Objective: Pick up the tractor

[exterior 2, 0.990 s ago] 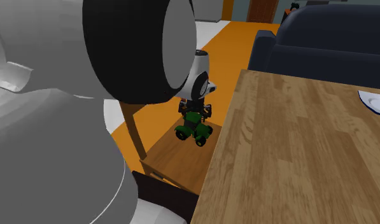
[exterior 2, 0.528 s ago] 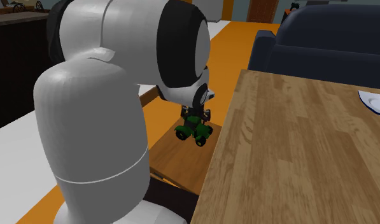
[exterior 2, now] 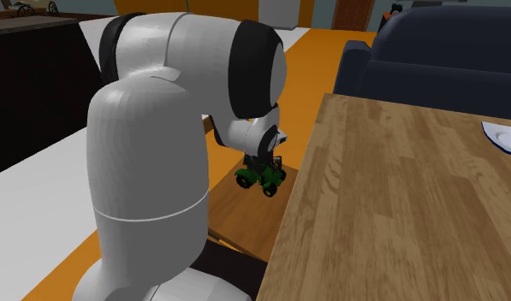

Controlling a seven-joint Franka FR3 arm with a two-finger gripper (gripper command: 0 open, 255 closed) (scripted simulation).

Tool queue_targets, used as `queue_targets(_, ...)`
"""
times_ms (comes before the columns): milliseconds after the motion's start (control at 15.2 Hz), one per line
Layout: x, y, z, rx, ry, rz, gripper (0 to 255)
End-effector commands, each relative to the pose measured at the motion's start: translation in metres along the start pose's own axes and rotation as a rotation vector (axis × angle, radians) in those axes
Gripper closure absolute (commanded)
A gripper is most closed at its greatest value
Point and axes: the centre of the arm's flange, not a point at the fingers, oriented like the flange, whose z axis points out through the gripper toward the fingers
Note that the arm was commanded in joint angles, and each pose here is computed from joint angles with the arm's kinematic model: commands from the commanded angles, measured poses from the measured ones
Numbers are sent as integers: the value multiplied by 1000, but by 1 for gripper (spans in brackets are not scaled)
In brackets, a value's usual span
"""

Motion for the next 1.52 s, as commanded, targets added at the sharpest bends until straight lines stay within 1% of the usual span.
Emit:
queue_targets(0,0,0,3,0,1,0,0)
queue_targets(66,0,0,3,0,1,0,255)
queue_targets(660,0,0,3,0,1,0,255)
queue_targets(1452,8,-3,-60,0,1,0,255)
